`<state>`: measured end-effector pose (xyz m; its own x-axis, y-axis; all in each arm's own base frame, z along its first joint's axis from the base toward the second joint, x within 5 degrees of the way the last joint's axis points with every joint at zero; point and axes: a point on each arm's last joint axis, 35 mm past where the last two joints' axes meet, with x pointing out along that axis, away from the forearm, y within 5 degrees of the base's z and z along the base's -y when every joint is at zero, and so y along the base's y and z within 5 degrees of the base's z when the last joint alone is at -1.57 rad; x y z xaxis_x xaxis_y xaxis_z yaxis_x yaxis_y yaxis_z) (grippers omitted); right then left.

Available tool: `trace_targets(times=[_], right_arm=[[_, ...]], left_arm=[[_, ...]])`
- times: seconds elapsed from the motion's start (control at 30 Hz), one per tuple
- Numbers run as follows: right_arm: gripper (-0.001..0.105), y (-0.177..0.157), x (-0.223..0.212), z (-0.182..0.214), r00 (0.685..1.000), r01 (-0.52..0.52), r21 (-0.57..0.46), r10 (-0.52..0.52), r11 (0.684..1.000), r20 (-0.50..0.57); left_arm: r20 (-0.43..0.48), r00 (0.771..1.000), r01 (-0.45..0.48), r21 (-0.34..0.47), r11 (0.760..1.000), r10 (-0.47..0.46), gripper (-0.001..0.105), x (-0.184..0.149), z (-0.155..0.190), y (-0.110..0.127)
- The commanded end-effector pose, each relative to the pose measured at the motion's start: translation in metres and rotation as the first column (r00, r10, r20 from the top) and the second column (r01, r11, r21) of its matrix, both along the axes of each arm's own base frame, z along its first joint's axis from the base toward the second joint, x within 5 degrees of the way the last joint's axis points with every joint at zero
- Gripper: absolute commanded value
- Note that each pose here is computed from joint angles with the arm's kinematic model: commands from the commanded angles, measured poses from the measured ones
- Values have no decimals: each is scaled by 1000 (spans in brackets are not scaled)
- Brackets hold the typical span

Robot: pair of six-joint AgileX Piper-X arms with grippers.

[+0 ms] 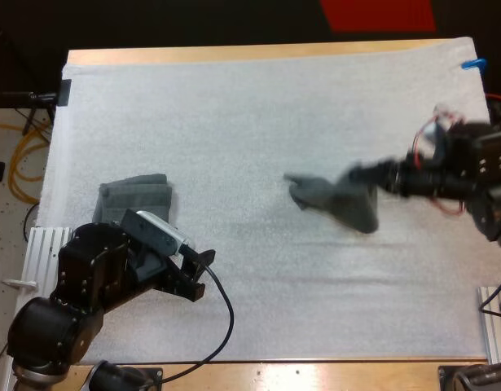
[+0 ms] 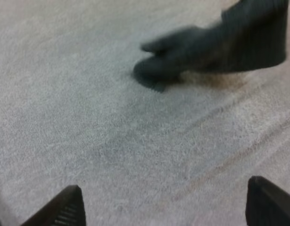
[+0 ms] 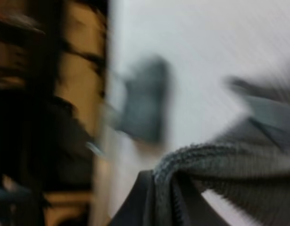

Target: Pick towel from pile fold and stack

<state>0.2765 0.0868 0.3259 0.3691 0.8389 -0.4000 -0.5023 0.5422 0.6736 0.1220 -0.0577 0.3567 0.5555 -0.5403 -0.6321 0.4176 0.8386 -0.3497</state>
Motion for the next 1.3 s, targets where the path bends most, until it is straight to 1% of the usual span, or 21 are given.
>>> trace_targets(times=[0.0, 0.07, 0.13, 0.2, 0.23, 0.3, 0.33, 0.4, 0.43, 0.47, 0.5, 0.53, 0.6, 0.63, 0.67, 0.7, 0.8, 0.93, 1.07, 1.17, 1.27], right_arm=[[0, 2, 8, 27, 986, -2, 71, -10, 997, 166], [0, 2, 12, 33, 978, 28, 78, -43, 997, 204], [0, 2, 11, 29, 982, 41, 67, -52, 997, 181], [0, 1, 5, 7, 996, 34, 32, -36, 999, 78], [0, 0, 3, 1, 998, 32, 20, -33, 999, 52], [0, -3, -9, -33, 998, 10, -61, -13, 998, -57], [0, -4, -14, -46, 995, 11, -101, -22, 995, -101], [0, -10, -30, -81, 977, 19, -213, -63, 977, -202], [0, -11, -33, -86, 973, 17, -231, -69, 973, -220], [0, -13, -41, -100, 960, 15, -261, -87, 965, -265], [0, -15, -49, -111, 946, 2, -272, -90, 962, -312], [0, -16, -52, -114, 939, -6, -272, -88, 962, -332], [0, -17, -65, -121, 910, -54, -249, -55, 967, -410], [0, -18, -70, -121, 904, -75, -239, -35, 968, -426], [0, -18, -76, -120, 900, -107, -225, -3, 968, -437], [0, -20, -83, -116, 897, -130, -239, 11, 962, -442], [0, -25, -101, -104, 897, -152, -269, 19, 951, -441], [0, -30, -125, -90, 886, -196, -262, 56, 945, -460], [0, -32, -144, -80, 875, -243, -205, 123, 948, -468], [0, -31, -143, -77, 883, -243, -159, 150, 957, -446], [0, -29, -138, -76, 891, -219, -125, 146, 968, -430]], left_arm=[[10, 1000, 12, -19, 1000, -12, 68, 0, 2, -1], [8, 1000, 13, -20, 1000, -13, 68, 0, 2, -1], [8, 1000, 13, -20, 1000, -13, 68, 0, 2, -1], [8, 1000, 13, -20, 1000, -13, 68, 0, 2, -1], [8, 1000, 13, -20, 1000, -13, 68, 0, 2, -1], [8, 1000, 13, -20, 1000, -13, 68, 0, 2, -1], [8, 1000, 13, -20, 1000, -13, 68, 0, 2, -1], [8, 1000, 13, -20, 1000, -13, 68, 0, 2, -1], [8, 1000, 13, -20, 1000, -13, 68, 0, 2, -1], [8, 1000, 13, -20, 1000, -13, 68, 0, 2, -1], [8, 1000, 13, -20, 1000, -13, 68, 0, 2, -1], [8, 1000, 13, -20, 1000, -13, 68, 0, 2, -1], [8, 1000, 13, -20, 1000, -13, 68, 0, 2, -1], [8, 1000, 13, -20, 1000, -13, 68, 0, 2, -1], [8, 1000, 13, -20, 1000, -13, 68, 0, 2, -1], [8, 1000, 13, -20, 1000, -13, 68, 0, 2, -1], [6, 1000, 13, -19, 1000, -13, 68, 0, 2, -1], [6, 1000, 13, -19, 1000, -13, 68, 0, 2, -1], [10, 1000, 13, -20, 1000, -13, 68, 1, 2, -1], [21, 1000, 14, -25, 1000, -13, 68, 1, 3, -2], [36, 999, 14, -30, 999, -13, 68, 2, 5, -2]])
